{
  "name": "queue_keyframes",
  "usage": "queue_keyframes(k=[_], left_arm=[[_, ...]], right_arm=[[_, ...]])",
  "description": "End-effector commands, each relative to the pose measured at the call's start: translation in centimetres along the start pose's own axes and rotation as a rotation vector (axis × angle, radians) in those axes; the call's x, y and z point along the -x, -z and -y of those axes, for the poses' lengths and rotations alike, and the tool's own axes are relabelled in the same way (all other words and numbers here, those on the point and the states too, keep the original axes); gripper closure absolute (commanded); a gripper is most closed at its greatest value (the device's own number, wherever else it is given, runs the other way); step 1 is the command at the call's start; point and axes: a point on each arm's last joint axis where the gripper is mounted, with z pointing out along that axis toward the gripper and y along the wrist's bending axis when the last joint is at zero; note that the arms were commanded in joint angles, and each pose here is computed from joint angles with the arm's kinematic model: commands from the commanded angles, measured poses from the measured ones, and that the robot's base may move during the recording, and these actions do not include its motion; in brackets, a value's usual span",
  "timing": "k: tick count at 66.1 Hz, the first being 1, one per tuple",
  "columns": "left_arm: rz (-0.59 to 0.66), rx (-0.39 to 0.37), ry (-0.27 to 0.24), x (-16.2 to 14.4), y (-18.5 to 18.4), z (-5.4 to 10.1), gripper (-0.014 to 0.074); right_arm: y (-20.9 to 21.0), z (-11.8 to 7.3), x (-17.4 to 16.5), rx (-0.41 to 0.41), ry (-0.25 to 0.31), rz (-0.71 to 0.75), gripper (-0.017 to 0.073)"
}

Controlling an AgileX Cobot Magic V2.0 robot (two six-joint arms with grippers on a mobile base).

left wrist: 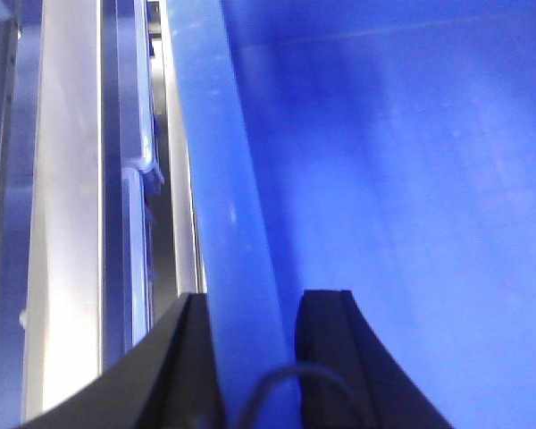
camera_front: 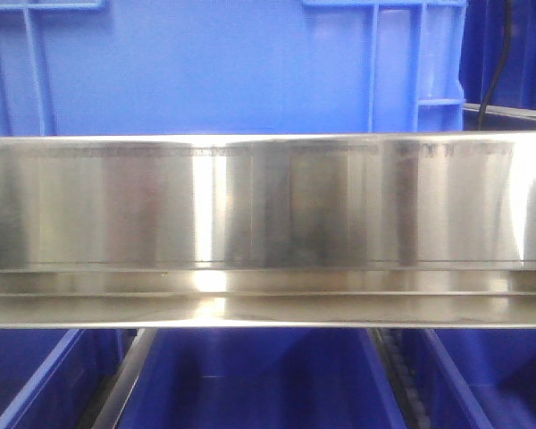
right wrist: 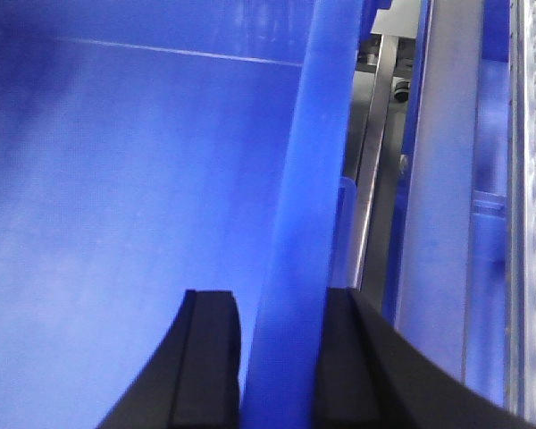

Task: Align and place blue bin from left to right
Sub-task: 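Lift the blue bin with both grippers and pull it off the shelf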

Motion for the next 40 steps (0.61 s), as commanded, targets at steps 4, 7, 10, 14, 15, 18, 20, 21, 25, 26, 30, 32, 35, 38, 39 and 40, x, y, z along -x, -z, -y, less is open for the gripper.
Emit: queue_keyframes(k=[4,7,10,14,15,18,20,21,25,26,30,32,35,38,39,40], left_arm=[[0.104,-0.014,0.007,0.6,3.8,0.0,0.0705],[0.133,-0.019,0.010,0.7,4.8,0.0,0.0705],[0.161,-0.023,0.011,0.9,5.9,-0.1,0.0705],[0.216,-0.031,0.014,1.2,7.8,0.0,0.0705],[0.222,-0.031,0.014,1.3,8.0,0.0,0.0705],[0.264,-0.039,0.020,1.5,9.3,0.1,0.0705],[0.281,-0.043,0.021,1.6,9.9,0.1,0.0705],[0.293,-0.045,0.027,1.7,10.2,0.1,0.0705],[0.331,-0.054,0.027,1.9,11.5,0.3,0.0705],[0.339,-0.057,0.028,1.9,11.7,0.4,0.0705],[0.365,-0.065,0.031,2.0,12.5,0.5,0.0705],[0.375,-0.070,0.030,2.0,12.9,0.6,0.0705],[0.380,-0.076,0.027,2.1,13.0,0.8,0.0705],[0.380,-0.079,0.024,2.1,13.0,0.9,0.0705],[0.379,-0.083,0.024,2.0,13.0,0.9,0.0705],[0.379,-0.086,0.024,2.0,13.0,1.1,0.0705]], right_arm=[[4.1,-0.1,0.6,0.002,0.025,0.104,0.0625],[4.9,-0.2,0.6,0.005,0.026,0.119,0.0625],[5.7,-0.2,0.6,0.007,0.026,0.134,0.0625],[6.8,-0.3,0.6,0.010,0.027,0.157,0.0625],[7.1,-0.3,0.6,0.011,0.028,0.164,0.0625],[7.9,-0.4,0.6,0.014,0.028,0.185,0.0625],[8.3,-0.4,0.6,0.015,0.029,0.195,0.0625],[8.7,-0.4,0.6,0.017,0.029,0.205,0.0625],[9.6,-0.5,0.6,0.021,0.030,0.233,0.0625],[10.0,-0.5,0.6,0.022,0.030,0.244,0.0625],[10.8,-0.5,0.6,0.026,0.031,0.271,0.0625],[11.2,-0.5,0.7,0.028,0.032,0.284,0.0625],[11.8,-0.6,0.7,0.030,0.032,0.301,0.0625],[12.3,-0.6,0.8,0.032,0.033,0.317,0.0625],[12.4,-0.6,0.9,0.033,0.033,0.320,0.0625],[12.6,-0.7,0.9,0.034,0.033,0.326,0.0625]])
